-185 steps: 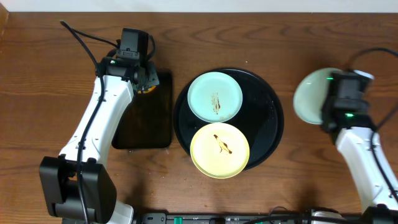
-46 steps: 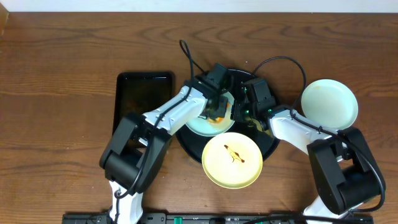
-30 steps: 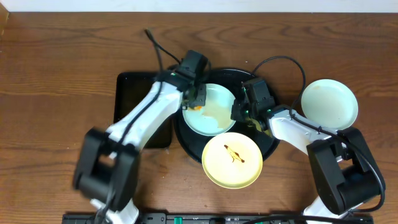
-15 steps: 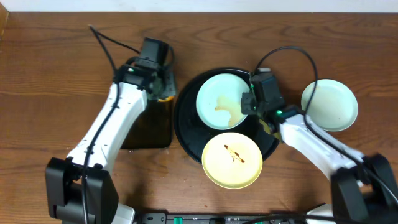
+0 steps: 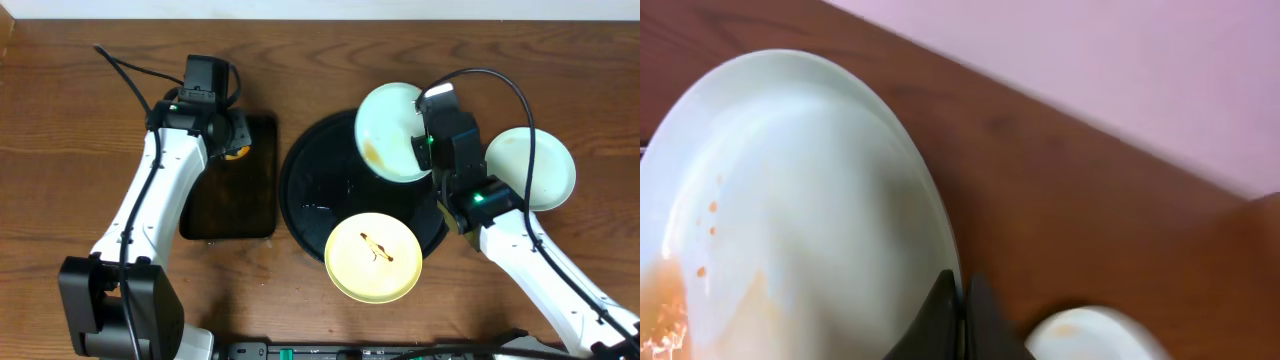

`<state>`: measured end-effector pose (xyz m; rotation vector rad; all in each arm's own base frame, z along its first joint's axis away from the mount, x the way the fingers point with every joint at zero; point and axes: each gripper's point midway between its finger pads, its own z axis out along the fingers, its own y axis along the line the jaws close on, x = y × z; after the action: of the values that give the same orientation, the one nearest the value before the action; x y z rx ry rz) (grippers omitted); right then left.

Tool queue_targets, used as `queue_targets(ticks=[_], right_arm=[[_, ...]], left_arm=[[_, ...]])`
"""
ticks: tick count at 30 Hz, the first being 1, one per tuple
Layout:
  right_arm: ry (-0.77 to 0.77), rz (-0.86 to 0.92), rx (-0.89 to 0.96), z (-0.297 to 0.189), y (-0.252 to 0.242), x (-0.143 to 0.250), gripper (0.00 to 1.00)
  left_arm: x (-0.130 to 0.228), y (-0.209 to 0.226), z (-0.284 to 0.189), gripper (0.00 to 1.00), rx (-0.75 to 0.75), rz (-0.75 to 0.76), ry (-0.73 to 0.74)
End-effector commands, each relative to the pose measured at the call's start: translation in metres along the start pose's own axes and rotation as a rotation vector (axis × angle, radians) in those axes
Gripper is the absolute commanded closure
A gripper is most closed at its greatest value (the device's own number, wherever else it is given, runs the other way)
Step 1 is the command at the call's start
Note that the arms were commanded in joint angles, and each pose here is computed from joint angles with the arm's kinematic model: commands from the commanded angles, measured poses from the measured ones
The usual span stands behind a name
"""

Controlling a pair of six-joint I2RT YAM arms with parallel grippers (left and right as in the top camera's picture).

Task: Clean dirty plates on tray and stack at the side
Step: 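Lift the second pale green plate and stack it on the first plate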

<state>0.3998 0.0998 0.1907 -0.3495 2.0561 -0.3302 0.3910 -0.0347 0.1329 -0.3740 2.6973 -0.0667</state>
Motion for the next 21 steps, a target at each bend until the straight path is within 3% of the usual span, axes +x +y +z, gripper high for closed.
queue_targets(ticks=[1, 10, 16, 21], right_arm=[[-0.013, -0.282, 0.122, -0.012, -0.008, -0.011, 0.99], [-0.080, -0.529, 0.169, -0.038, 0.025, -0.033, 0.99], [-0.080, -0.486, 0.224, -0.041, 0.017, -0.037, 0.99], [-0.081, -0.349, 0.231, -0.039, 0.011, -0.034, 0.99]], left_arm=[[-0.003, 0.003, -0.001, 0.92, -0.011, 0.012, -0.009], [-0.003, 0.003, -0.001, 0.92, -0.011, 0.012, -0.009], [-0.003, 0.003, -0.001, 0.92, -0.012, 0.012, -0.009], [-0.003, 0.003, -0.001, 0.92, -0.012, 0.012, -0.008]])
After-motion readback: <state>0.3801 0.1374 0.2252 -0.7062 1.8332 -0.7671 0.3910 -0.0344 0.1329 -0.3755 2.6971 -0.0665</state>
